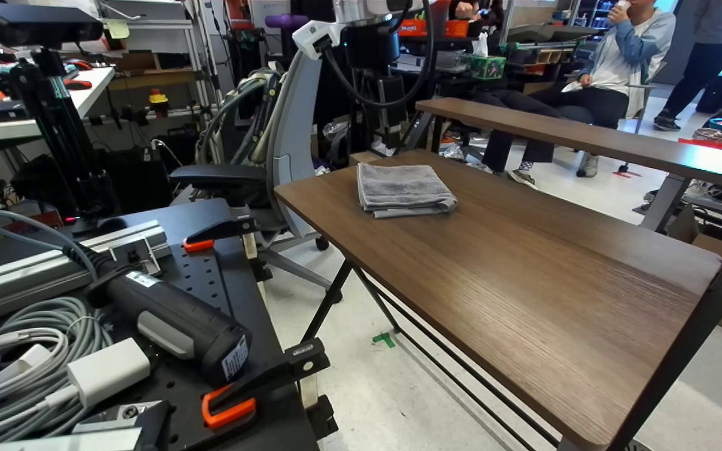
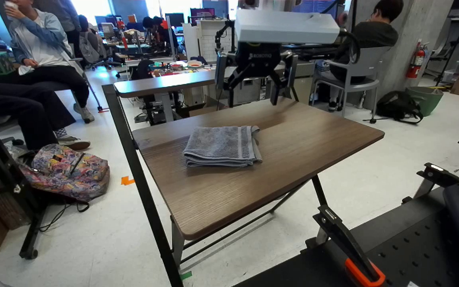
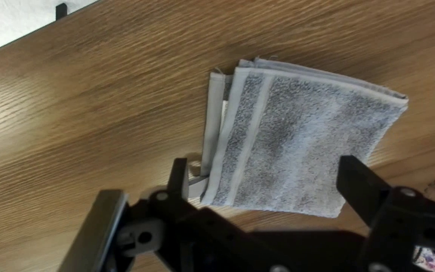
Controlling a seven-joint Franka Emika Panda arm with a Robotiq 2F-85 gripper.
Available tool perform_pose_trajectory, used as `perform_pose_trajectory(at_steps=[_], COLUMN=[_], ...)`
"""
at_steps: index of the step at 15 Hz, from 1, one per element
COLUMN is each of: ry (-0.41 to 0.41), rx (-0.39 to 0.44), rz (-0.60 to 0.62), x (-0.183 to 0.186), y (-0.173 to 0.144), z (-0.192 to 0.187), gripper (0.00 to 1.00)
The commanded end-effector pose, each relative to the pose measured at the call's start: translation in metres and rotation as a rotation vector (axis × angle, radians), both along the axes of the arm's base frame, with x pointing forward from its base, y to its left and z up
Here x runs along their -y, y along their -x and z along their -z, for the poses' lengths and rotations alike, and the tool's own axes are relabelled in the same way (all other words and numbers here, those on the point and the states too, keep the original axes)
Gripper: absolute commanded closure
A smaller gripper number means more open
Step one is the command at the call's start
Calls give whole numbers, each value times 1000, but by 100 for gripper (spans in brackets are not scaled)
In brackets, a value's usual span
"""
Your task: Move the cloth
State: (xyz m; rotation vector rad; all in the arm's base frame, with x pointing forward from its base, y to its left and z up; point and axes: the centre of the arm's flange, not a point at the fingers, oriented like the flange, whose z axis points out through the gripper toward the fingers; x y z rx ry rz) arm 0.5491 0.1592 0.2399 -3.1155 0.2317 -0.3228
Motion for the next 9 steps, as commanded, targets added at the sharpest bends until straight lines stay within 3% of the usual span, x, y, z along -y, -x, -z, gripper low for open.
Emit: perform_pose_trajectory(at_steps=[1, 9], ry=[19, 40], rx=[-37, -179], rz=[-22, -20], x=[-33, -60], y=[-28, -69], z=[13, 68], gripper=[0, 0])
